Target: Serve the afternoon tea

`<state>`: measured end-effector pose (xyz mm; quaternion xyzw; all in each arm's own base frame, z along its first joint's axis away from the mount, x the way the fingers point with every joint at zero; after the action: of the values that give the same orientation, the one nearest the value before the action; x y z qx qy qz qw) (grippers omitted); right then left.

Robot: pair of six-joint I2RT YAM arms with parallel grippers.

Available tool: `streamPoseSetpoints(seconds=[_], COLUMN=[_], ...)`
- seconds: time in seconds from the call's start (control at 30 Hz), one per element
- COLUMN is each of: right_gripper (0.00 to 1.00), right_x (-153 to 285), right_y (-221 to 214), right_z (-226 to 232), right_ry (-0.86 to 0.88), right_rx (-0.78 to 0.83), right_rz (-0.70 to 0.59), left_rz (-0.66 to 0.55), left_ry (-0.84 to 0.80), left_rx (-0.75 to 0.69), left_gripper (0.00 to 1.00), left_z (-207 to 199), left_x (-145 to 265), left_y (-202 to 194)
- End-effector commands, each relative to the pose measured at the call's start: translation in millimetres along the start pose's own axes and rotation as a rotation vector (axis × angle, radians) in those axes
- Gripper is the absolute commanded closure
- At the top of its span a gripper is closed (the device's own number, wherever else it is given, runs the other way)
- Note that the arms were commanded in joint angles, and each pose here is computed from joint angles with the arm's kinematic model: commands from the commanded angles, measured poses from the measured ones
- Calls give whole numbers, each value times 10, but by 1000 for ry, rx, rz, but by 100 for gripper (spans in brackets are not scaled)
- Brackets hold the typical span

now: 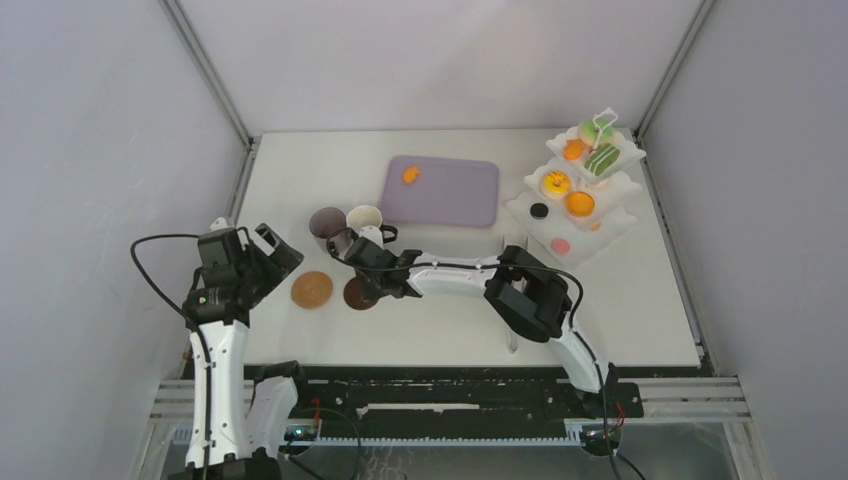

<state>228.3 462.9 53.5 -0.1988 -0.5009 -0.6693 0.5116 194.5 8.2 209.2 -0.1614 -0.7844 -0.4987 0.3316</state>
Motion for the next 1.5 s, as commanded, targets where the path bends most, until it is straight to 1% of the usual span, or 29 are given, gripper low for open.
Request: streamPoseSetpoints(seconds=[0.0, 0.1, 0.23, 0.33, 0.47, 0.57, 0.67, 0.83, 1.0, 1.03, 1.1, 1.17, 1.23, 1.37, 1.47], right_gripper=[88, 88, 88, 88, 89, 88, 88, 88, 86, 85, 83, 81, 80, 80, 79], right_x=[14, 20, 170, 318, 514, 663, 793, 976, 1162, 1202, 1277, 1345, 1408, 1492, 1542], right_y=[6, -60, -155, -253, -308, -322, -334, -340, -200, -167, -107, -64, -33, 0, 15], right_z=[-202, -518, -921, -1191, -1436, -1632, -1843, -2130, -2081, -2050, -1984, -1938, -1915, -1895, -1906], right_ry=[-71, -114, -192, -246, -291, -329, -359, -411, -377, -362, -331, -309, -298, -295, -304], right_rx=[-58, -112, -135, -154, -186, -213, -247, -268, -261, -259, -257, -254, -256, -242, -231], right_rz=[1, 15, 19, 34, 33, 19, 0, -29, -84, -97, -121, -139, -153, -178, -195], left_rz=[2, -10, -4, 21, 65, 95, 93, 37, 5, -17, -41, -43, -43, 40, 55], left_ry=[-34, -45, -57, -82, -103, -106, -68, 4, 32, 40, 88, 117, 111, 76, 64], left_rx=[-1, -13, -41, -52, -66, -30, 5, 41, 117, 134, 154, 167, 163, 180, 187], left_gripper=[0, 0, 1, 1, 1, 2, 2, 1, 1, 1, 0, 1, 2, 2, 2], left_z=[-28, -35, -28, -39, -137, -186, -152, -56, -59, -58, 12, 60, 38, -32, -56], left_x=[-14, 0, -17, -85, -239, -374, -508, -696, -938, -983, -1064, -1140, -1224, -1376, -1423], left_y=[-20, -15, -68, -176, -403, -532, -568, -538, -492, -444, -386, -347, -311, -480, -642])
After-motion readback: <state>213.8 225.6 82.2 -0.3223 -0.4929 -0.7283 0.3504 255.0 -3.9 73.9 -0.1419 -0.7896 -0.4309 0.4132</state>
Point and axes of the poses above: each gripper's point midway between its finger pads, its own x axis back along the fingers, its own z axis along the line the jaws close on, y = z × x, the point moved 4 cm from there along x, back along the fingers, and after that the axes turned 14 degrees about -x, right-handed, at the moved point
